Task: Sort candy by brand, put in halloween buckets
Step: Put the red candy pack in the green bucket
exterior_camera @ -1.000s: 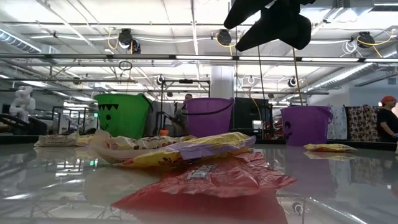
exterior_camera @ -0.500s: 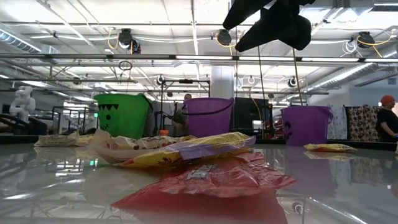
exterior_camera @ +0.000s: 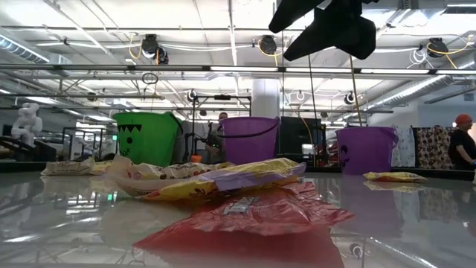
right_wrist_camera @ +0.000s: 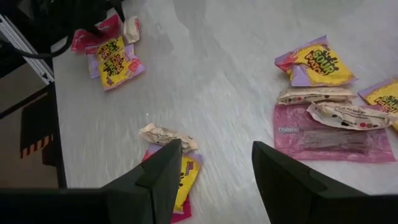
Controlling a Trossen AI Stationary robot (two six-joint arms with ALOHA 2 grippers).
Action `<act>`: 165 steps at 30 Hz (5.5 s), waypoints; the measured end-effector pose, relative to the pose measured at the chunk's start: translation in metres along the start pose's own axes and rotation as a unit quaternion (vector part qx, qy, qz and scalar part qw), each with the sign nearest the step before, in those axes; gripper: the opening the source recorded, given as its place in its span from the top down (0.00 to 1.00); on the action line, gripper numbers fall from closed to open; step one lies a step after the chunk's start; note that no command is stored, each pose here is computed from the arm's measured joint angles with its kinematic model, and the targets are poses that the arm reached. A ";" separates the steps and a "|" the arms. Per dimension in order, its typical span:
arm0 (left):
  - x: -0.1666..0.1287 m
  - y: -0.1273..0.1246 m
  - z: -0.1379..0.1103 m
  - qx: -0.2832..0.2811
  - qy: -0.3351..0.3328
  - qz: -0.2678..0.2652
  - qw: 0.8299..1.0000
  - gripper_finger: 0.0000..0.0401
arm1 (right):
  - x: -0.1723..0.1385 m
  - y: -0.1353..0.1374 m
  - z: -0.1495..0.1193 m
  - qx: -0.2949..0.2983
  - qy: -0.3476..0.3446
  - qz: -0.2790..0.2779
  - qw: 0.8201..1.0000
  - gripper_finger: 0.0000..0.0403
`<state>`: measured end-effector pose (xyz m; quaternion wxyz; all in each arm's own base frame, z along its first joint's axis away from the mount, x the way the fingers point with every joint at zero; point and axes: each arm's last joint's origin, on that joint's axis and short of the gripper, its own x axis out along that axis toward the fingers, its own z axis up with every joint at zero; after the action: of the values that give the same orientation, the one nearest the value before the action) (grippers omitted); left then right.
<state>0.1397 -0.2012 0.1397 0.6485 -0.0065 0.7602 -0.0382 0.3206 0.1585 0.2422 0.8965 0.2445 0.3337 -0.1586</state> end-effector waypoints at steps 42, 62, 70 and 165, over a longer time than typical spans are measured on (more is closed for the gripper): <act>-0.221 0.159 -0.030 -0.271 -0.588 0.148 0.748 1.00 | 0.004 -0.005 0.006 0.024 -0.002 -0.008 1.000 0.54; -0.202 0.297 -0.019 -0.529 -0.431 0.215 0.698 0.98 | 0.000 0.006 -0.001 0.013 0.050 0.058 0.997 0.54; -0.190 0.310 -0.007 -0.545 -0.387 0.239 0.705 0.88 | -0.009 0.015 -0.015 -0.006 0.074 0.083 0.994 0.54; -0.100 0.112 0.131 0.124 -0.413 0.050 0.901 0.54 | 0.061 0.026 -0.088 -0.276 0.145 0.118 0.943 1.00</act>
<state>0.2894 -0.0903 0.2104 0.9009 0.0968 0.4127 -0.0936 0.3305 0.2206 0.1515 0.8830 0.0454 0.4596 0.0840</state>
